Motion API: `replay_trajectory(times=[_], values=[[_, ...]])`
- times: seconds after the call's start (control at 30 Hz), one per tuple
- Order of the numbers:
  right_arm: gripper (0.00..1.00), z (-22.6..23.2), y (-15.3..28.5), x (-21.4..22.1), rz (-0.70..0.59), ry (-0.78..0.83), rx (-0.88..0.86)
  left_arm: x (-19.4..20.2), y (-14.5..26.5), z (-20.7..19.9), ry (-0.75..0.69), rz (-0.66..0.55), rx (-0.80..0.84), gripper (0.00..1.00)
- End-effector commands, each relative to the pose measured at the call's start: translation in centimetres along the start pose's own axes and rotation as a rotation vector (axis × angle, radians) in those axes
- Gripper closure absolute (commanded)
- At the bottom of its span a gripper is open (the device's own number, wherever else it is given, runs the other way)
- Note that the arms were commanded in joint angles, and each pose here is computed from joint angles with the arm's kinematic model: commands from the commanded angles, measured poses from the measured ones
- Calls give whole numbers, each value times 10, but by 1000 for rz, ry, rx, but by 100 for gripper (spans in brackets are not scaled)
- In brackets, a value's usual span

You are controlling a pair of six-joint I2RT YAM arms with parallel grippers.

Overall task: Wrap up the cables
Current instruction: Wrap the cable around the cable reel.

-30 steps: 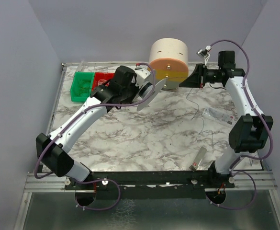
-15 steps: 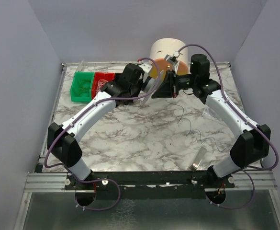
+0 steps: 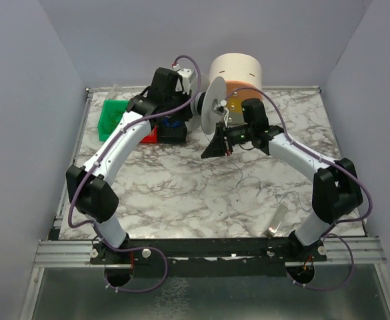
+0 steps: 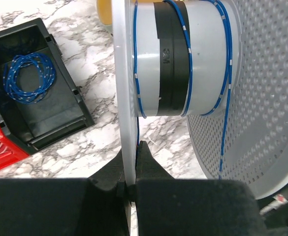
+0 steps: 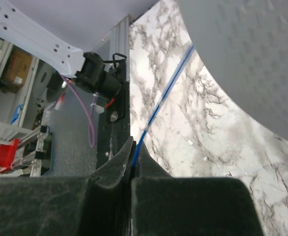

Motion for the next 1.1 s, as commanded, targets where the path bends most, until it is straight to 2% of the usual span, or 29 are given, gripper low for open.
replay_trajectory(times=[0.0, 0.17, 0.37, 0.6, 0.73, 0.9, 1.07], values=[[99, -16, -4, 14, -10, 62, 76, -40, 29, 0, 95, -174, 183, 100], [100, -25, 5, 27, -86, 92, 201, -45, 49, 1, 119, -232, 284, 100], [100, -39, 49, 18, -241, 33, 348, -36, 69, -4, 26, -243, 355, 100], [100, -46, 101, 2, -316, 27, 342, -9, 79, -5, -105, -184, 395, 100], [100, -37, 121, -15, -281, 68, 312, 7, 81, 1, -215, -135, 363, 100], [99, -15, 135, -36, -161, 144, 242, 15, 86, 7, -351, -121, 277, 100], [100, 5, 138, -42, -82, 123, 126, 16, 81, 3, -441, -101, 136, 100]])
Point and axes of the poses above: each gripper's point midway between its finger pads, its own y axis back along the fingers, its own z axis along the line the jaws close on, x = y × z, the point moved 9 cm from there along y, back along the fingers, and after that the axes turned 5 degrees about -y, right-handed, at the moved point
